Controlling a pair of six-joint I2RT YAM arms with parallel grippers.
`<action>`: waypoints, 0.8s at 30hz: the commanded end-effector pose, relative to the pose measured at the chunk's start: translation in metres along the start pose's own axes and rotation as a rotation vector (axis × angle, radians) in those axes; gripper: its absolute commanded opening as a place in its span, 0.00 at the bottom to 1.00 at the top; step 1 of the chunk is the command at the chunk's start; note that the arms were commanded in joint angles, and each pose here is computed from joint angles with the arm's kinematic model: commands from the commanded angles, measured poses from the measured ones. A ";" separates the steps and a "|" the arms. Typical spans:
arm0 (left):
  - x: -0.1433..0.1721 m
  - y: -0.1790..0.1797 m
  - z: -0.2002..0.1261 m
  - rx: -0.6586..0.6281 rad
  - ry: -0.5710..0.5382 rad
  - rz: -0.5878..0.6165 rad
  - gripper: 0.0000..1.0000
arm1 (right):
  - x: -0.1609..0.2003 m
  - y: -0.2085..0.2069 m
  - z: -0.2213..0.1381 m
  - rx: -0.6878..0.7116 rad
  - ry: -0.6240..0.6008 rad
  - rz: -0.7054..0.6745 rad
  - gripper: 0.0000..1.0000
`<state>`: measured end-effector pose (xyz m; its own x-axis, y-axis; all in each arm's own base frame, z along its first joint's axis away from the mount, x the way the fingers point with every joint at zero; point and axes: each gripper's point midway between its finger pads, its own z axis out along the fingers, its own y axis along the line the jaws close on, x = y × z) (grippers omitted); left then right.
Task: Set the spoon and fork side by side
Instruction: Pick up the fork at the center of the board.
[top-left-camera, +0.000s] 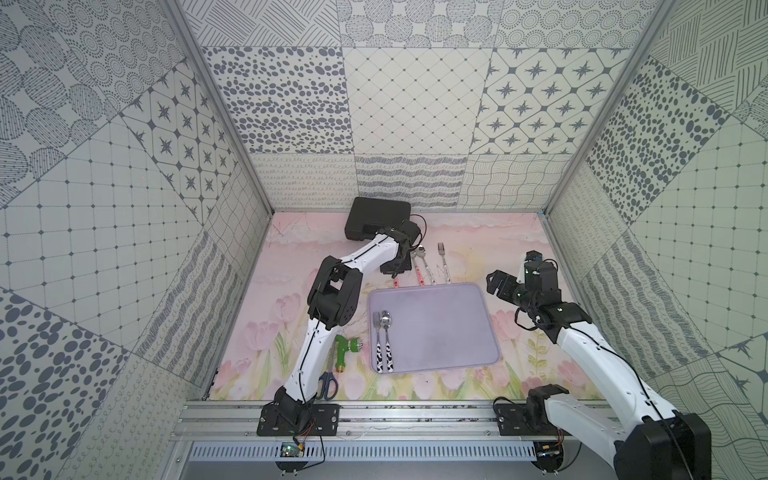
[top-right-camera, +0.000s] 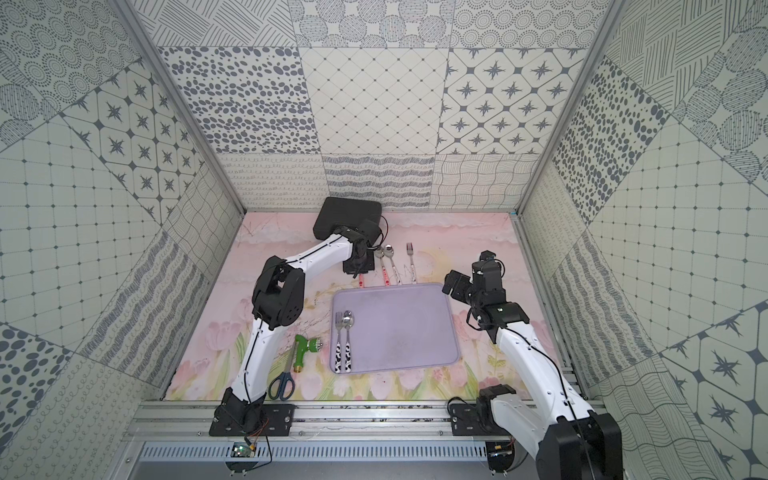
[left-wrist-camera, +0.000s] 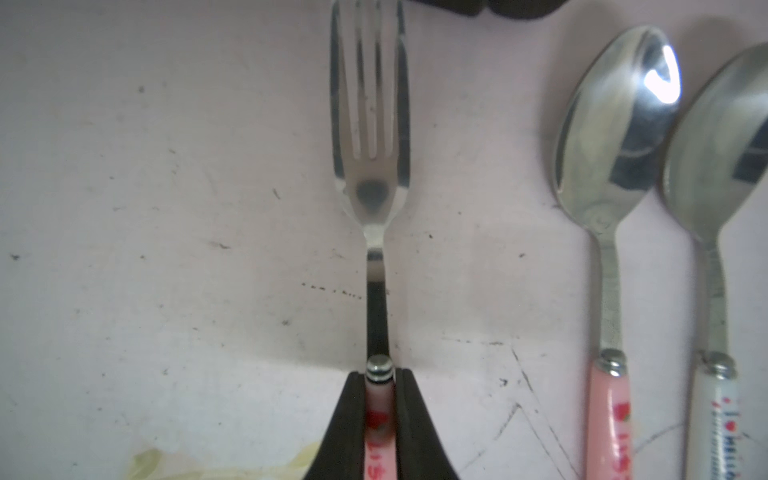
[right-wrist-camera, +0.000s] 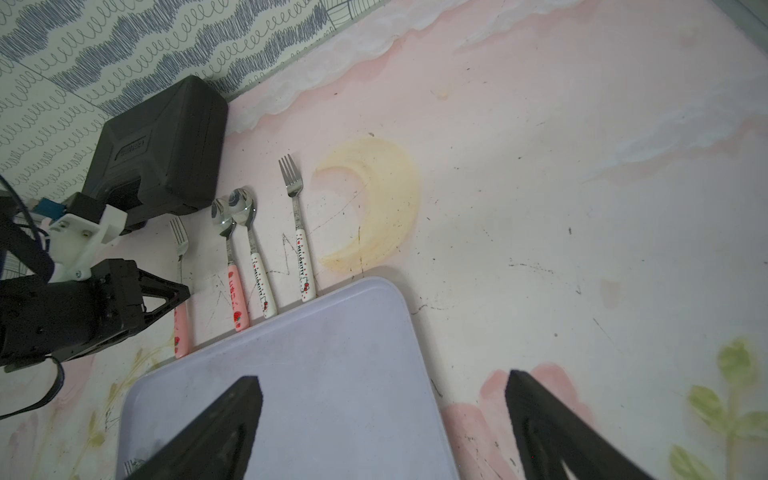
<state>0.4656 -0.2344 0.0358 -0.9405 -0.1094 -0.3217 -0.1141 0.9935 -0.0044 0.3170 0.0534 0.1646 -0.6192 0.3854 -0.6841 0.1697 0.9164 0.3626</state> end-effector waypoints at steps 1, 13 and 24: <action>0.001 0.015 -0.018 -0.027 0.006 -0.004 0.00 | -0.002 0.002 0.000 -0.007 -0.014 -0.011 0.97; 0.017 0.019 -0.042 0.018 -0.024 -0.042 0.00 | -0.002 0.004 -0.002 -0.010 -0.014 -0.016 0.97; 0.058 0.015 -0.066 0.041 -0.028 -0.044 0.00 | -0.002 0.005 -0.003 -0.013 -0.017 -0.019 0.97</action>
<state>0.4012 -0.2183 0.0698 -0.9363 -0.1301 -0.3261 -0.1295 0.9913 -0.0237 0.3158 0.0565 0.1638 -0.6258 0.3785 -0.6820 0.1620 0.9184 0.3610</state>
